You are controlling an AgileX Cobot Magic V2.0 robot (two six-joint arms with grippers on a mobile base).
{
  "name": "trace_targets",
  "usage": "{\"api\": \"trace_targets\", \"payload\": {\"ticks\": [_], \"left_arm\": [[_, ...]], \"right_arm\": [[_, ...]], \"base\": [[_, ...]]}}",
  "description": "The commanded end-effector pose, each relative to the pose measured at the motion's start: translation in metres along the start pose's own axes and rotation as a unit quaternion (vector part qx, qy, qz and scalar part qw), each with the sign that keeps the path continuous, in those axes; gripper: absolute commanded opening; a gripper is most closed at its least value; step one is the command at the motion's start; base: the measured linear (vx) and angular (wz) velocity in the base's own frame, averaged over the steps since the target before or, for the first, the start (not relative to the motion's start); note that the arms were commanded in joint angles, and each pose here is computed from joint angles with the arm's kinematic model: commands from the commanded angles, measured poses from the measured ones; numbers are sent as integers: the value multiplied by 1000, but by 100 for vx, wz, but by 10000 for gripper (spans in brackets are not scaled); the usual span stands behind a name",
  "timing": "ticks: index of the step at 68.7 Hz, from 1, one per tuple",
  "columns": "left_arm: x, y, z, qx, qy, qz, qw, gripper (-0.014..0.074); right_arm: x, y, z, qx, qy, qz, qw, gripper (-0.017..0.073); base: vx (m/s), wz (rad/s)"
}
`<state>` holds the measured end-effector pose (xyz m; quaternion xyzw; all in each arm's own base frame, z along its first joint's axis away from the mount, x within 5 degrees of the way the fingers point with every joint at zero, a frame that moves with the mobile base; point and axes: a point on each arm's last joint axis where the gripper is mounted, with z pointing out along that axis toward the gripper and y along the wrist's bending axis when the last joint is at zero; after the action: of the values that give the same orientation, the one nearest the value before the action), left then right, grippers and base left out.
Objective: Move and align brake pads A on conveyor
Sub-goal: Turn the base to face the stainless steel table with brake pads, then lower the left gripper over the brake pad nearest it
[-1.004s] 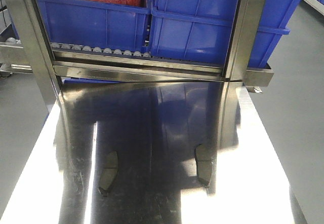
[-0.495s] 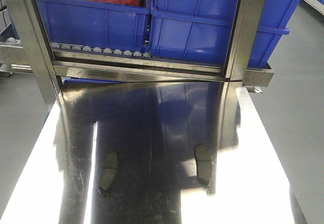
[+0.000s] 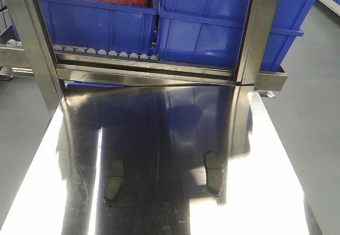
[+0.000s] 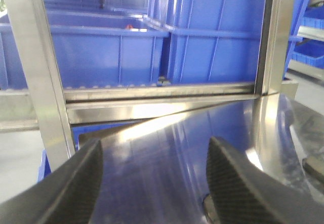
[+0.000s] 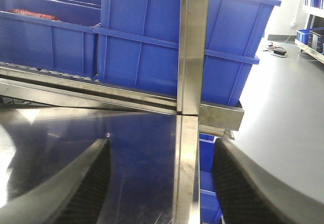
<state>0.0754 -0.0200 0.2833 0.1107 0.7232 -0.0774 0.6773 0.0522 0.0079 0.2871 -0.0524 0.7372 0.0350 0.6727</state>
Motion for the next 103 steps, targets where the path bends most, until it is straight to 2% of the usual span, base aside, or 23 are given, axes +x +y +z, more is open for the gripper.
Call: {"api": "trace_targets", "payload": {"ticks": [1, 7, 14, 20, 26, 35, 43, 50, 58, 63, 71, 86, 93, 103], "left_arm": [[-16, -1, 0, 9, -48, -5, 999, 439], [-16, -1, 1, 7, -37, -12, 999, 437], [-24, 1, 9, -4, 22, -56, 998, 426], [-31, 3, 24, -19, 89, -75, 993, 425], [-39, 5, 43, -37, 171, -79, 981, 425], [-34, 5, 79, -54, 281, -70, 956, 425], [-25, 2, 107, -54, 338, -78, 936, 425], [-18, -3, 126, -47, 371, -97, 922, 425], [-11, -16, 145, -18, 398, -92, 912, 425], [-6, -29, 155, 5, 417, -88, 905, 425], [-3, -50, 172, 31, 432, -79, 898, 425], [12, -78, 205, 35, 469, -85, 879, 426], [20, -90, 217, 41, 483, -78, 871, 427], [30, -98, 233, 35, 501, -80, 861, 427]], "right_arm": [[-14, -1, -1, 7, -41, -8, 999, 432], [-14, -1, -1, 7, -41, -8, 999, 432], [-14, -1, -1, 7, -41, -8, 999, 432], [-14, -1, -1, 7, -41, -8, 999, 432], [-14, -1, -1, 7, -41, -8, 999, 432], [-14, -1, -1, 7, -41, -8, 999, 432], [-14, -1, -1, 7, -41, -8, 999, 432], [-14, -1, -1, 7, -41, -8, 999, 432], [-14, -1, -1, 7, -41, -8, 999, 432], [-14, -1, -1, 7, -41, -8, 999, 432], [-14, -1, -1, 7, -41, -8, 999, 432], [-14, -1, -1, 7, -41, -8, 999, 432], [-14, -1, -1, 7, -41, -8, 999, 432], [-14, -1, -1, 7, -41, -8, 999, 432]], "base": [[0, 0], [0, 0], [0, 0], [0, 0], [0, 0], [0, 0], [0, 0], [0, 0], [0, 0], [0, 0], [0, 0], [0, 0], [0, 0], [0, 0]]}}
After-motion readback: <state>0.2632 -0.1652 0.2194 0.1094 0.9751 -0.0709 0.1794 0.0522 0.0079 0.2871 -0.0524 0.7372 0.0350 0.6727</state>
